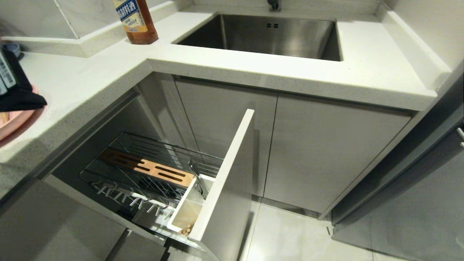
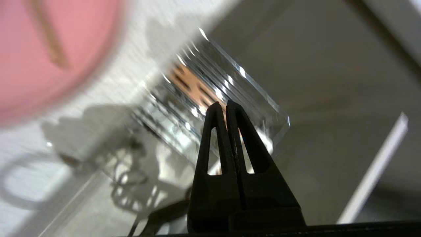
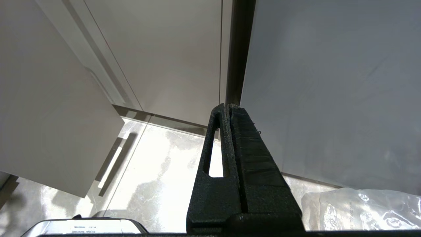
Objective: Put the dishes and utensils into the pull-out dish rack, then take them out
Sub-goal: Take the chopsticks out of the cupboard
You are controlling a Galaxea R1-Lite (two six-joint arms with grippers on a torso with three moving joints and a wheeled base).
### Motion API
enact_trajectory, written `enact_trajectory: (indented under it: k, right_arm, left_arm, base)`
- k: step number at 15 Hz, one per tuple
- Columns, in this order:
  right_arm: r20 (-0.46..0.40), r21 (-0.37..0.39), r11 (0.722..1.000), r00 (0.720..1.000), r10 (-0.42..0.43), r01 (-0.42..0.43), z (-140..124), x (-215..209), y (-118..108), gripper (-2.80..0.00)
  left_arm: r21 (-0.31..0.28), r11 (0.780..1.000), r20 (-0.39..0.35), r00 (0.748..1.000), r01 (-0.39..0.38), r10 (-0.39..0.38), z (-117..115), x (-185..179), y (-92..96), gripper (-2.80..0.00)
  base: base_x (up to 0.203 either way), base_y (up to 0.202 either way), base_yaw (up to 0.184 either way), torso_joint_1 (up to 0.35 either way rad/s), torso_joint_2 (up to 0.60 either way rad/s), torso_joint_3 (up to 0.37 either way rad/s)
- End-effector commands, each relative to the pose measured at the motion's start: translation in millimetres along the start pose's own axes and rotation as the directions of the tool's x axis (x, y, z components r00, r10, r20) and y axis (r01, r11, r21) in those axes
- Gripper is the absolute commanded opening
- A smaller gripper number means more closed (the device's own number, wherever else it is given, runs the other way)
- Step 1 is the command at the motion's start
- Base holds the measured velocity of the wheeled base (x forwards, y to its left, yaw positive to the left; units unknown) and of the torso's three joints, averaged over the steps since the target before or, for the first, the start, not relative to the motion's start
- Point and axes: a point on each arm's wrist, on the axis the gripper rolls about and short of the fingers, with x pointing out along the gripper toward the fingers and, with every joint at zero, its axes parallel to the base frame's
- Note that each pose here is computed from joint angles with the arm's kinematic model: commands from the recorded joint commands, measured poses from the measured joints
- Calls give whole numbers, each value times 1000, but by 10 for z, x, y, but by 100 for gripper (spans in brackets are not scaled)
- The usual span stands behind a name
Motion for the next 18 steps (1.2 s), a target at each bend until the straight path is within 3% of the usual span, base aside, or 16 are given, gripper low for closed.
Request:
enact_trajectory:
  k: [1,4,6,10,14,16,18]
  right_arm:
    - [-3,-1,1000,1000,1,-1,-8,2,0,-280]
    - [-1,0,1000,1000,0,0,-4,1,0,-280]
    - [-1,0,1000,1000,0,0,-4,1,0,-280]
    - [-2,-1,1000,1000,0,0,-6,2,0,-280]
    - [-2,0,1000,1000,0,0,-6,2,0,-280]
    - [-2,0,1000,1000,1,-1,-6,2,0,-280]
    - [-2,0,1000,1000,-1,1,-7,2,0,-280]
  left_arm:
    - [49,998,-62,997,46,-43,-166,-22,-27,-280]
    - [129,990,-209,978,55,-27,-451,83,-102,-280]
    - [150,988,-323,946,28,22,-607,219,-162,-280]
    - [158,984,-491,871,76,11,-780,428,-281,-280]
    - [198,979,-583,809,54,73,-980,648,-332,-280]
    - [184,981,-632,773,69,64,-1038,667,-317,-280]
    - [172,984,-653,753,49,77,-1091,701,-310,-280]
  base:
    - [0,0,0,0,0,0]
    - [0,0,0,0,0,0]
    - [0,0,0,0,0,0]
    - [0,0,0,0,0,0]
    - [0,0,0,0,0,0]
    - [0,0,0,0,0,0]
    - [0,0,0,0,0,0]
